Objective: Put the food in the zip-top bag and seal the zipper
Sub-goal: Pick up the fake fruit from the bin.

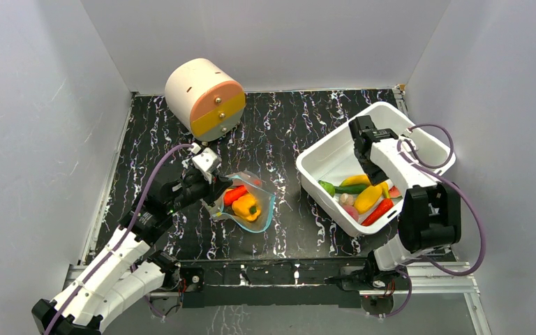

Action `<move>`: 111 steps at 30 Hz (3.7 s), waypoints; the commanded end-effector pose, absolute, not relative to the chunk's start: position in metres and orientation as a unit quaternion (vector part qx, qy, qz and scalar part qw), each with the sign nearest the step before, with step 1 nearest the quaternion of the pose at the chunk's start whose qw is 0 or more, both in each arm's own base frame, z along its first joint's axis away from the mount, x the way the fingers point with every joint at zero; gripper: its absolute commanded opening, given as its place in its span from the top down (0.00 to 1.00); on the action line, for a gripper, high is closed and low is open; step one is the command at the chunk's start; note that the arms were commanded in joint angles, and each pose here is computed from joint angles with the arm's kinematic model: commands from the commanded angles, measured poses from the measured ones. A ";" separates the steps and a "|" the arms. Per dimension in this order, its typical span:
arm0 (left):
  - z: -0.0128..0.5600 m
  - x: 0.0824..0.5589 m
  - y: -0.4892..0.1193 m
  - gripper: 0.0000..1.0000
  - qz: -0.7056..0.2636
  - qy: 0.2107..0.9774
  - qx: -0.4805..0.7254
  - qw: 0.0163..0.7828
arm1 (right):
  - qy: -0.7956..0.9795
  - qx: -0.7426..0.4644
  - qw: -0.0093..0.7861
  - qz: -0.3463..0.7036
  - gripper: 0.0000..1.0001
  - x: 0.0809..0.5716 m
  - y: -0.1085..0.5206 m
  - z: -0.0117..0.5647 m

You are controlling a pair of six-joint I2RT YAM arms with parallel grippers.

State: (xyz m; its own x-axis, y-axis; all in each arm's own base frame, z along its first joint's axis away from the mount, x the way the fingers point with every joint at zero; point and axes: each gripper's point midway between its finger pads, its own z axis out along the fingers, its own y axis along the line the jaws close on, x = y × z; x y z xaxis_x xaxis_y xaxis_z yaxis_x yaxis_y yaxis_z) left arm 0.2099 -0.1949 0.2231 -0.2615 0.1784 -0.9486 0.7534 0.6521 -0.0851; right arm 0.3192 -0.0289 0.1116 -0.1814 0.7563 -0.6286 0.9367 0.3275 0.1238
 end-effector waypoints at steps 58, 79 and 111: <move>0.225 0.211 -0.193 1.00 -0.268 0.738 0.318 0.532 | 0.727 0.628 0.263 -0.091 0.50 0.363 -0.013 0.052; 0.225 0.211 -0.193 1.00 -0.269 0.737 0.319 0.531 | 0.726 0.598 0.331 -0.074 0.76 0.364 -0.023 0.089; 0.284 0.230 -0.212 1.00 -0.344 0.784 0.168 0.489 | 0.738 0.208 0.579 0.277 0.86 0.336 0.157 0.321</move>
